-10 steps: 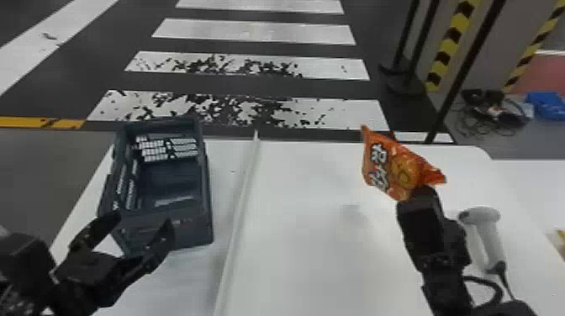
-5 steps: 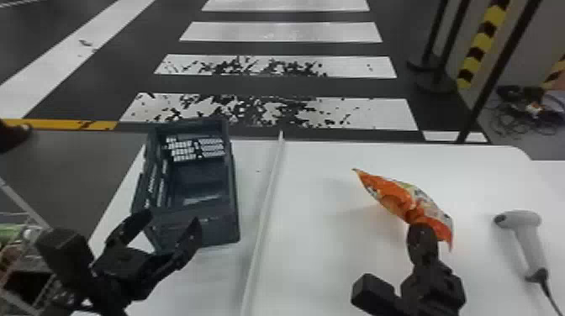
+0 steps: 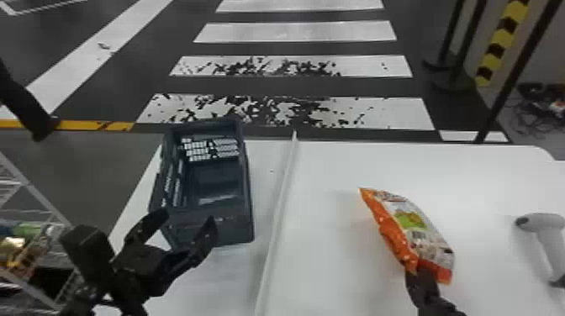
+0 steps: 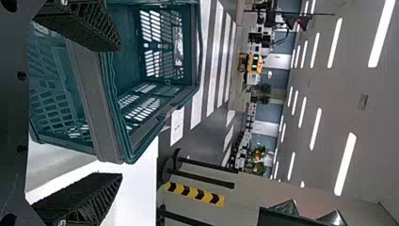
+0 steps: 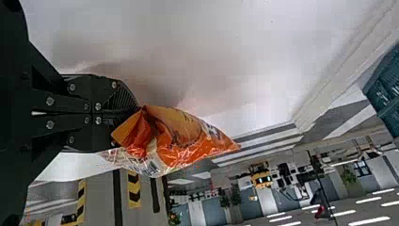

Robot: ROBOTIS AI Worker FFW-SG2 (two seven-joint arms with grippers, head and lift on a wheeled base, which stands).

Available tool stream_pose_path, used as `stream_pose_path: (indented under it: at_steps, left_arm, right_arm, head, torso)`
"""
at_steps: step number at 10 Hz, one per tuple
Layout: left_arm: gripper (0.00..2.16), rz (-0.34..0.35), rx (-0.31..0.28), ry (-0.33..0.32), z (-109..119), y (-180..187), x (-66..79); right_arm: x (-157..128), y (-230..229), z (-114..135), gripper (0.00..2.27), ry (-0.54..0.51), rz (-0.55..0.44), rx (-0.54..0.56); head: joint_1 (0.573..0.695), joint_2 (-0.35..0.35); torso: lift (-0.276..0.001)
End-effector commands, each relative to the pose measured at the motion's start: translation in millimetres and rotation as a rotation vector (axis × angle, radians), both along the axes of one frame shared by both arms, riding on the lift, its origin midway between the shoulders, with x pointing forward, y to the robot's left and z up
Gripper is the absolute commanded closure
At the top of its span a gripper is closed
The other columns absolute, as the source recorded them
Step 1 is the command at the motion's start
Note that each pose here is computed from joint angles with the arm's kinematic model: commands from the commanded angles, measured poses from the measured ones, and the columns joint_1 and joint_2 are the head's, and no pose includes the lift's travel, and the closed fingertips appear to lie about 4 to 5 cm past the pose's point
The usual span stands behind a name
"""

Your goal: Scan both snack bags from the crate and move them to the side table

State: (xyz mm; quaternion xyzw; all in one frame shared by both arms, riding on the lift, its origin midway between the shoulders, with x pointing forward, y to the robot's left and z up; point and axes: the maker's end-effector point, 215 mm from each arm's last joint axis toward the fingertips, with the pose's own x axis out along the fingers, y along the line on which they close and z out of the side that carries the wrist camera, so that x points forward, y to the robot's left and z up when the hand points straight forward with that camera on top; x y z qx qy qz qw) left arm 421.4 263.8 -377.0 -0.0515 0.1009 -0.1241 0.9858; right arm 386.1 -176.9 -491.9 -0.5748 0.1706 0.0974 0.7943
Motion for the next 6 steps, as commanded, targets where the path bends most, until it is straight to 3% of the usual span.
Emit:
stream_pose_path:
  at_steps: [1, 2, 4, 6]
  left_arm:
    - [0.04, 0.001, -0.001, -0.002, 0.6, 0.0, 0.7]
    - [0.04, 0.002, -0.001, 0.0, -0.2, 0.3, 0.6]
    - [0.04, 0.0, -0.001, 0.005, -2.5, 0.6, 0.1]
    - [0.04, -0.002, 0.0, 0.006, -2.2, 1.3, 0.6]
  right_arm:
    - [-3.6, 1.3, 12.9, 0.6, 0.008, -0.023, 0.056]
    - [-4.4, -2.7, 18.6, 0.09, 0.04, -0.056, 0.121]
    - [-4.4, -11.3, 28.2, 0.05, 0.094, -0.093, 0.237]
    - [0.9, -17.2, 46.9, 0.05, 0.156, -0.148, 0.51]
  head:
    - [0.695, 0.121]
    - [0.695, 0.124]
    - [0.695, 0.12]
    - [0.695, 0.11]
  torso:
    - [-0.099]
    - [-0.099]
    - [-0.099]
    - [-0.099]
